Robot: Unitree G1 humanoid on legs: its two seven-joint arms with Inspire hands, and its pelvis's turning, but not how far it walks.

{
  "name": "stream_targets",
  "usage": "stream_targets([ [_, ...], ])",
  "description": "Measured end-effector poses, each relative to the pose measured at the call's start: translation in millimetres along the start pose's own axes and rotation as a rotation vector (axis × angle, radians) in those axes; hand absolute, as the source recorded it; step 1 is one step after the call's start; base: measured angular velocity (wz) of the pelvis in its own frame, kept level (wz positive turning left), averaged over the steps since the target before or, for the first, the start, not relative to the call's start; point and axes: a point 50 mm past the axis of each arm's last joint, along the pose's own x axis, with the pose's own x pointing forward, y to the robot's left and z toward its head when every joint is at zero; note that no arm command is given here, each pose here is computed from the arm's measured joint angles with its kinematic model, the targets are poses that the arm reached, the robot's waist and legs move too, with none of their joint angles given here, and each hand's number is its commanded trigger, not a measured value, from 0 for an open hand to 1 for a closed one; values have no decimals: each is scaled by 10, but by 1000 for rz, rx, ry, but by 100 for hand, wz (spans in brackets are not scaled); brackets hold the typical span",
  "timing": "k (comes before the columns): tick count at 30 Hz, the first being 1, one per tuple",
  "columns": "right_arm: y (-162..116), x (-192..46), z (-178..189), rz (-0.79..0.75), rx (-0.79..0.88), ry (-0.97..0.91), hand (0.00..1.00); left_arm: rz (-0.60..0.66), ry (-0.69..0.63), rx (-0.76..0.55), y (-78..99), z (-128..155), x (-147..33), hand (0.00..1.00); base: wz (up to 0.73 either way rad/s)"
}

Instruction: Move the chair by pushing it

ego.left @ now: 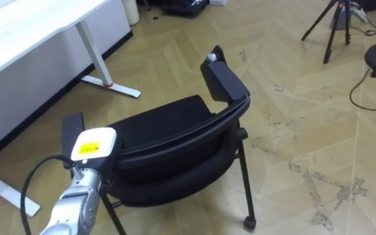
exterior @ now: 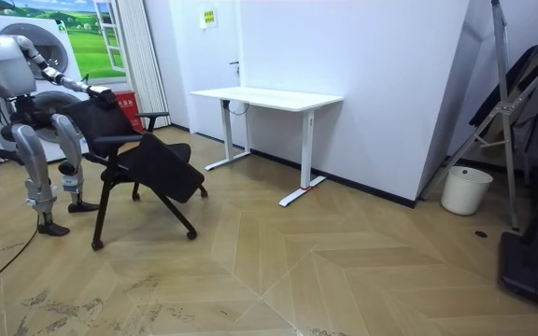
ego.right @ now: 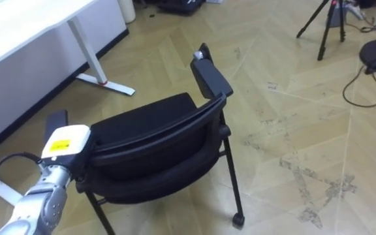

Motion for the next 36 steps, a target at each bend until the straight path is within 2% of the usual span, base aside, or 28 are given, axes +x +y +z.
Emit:
stream_targets([
  [8, -228, -73, 810, -127, -278, -328, 0, 57, -46, 46, 221, 12, -12, 100, 1],
  [11, -288, -209, 1246, -196, -384, -502, 0, 58, -63, 75, 292, 32, -20, 100, 8],
  [15, -321, -340, 1491, -249, -500, -620, 0, 57, -83, 96, 323, 84, -21, 100, 2],
  [19, -191, -628, 1843, -295, -701, -797, 0, 56, -89, 97, 363, 99, -19, 100, -4],
  [25, 69, -1153, 2328, -333, -866, -1077, 0, 63, -115, 116, 459, 134, -9, 100, 0],
  [31, 287, -1491, 2477, -293, -1002, -1225, 0, 73, -180, 153, 526, 239, 40, 100, 3],
  [36, 382, -1634, 2548, -238, -1066, -1268, 0, 74, -212, 162, 557, 271, 62, 100, 6],
])
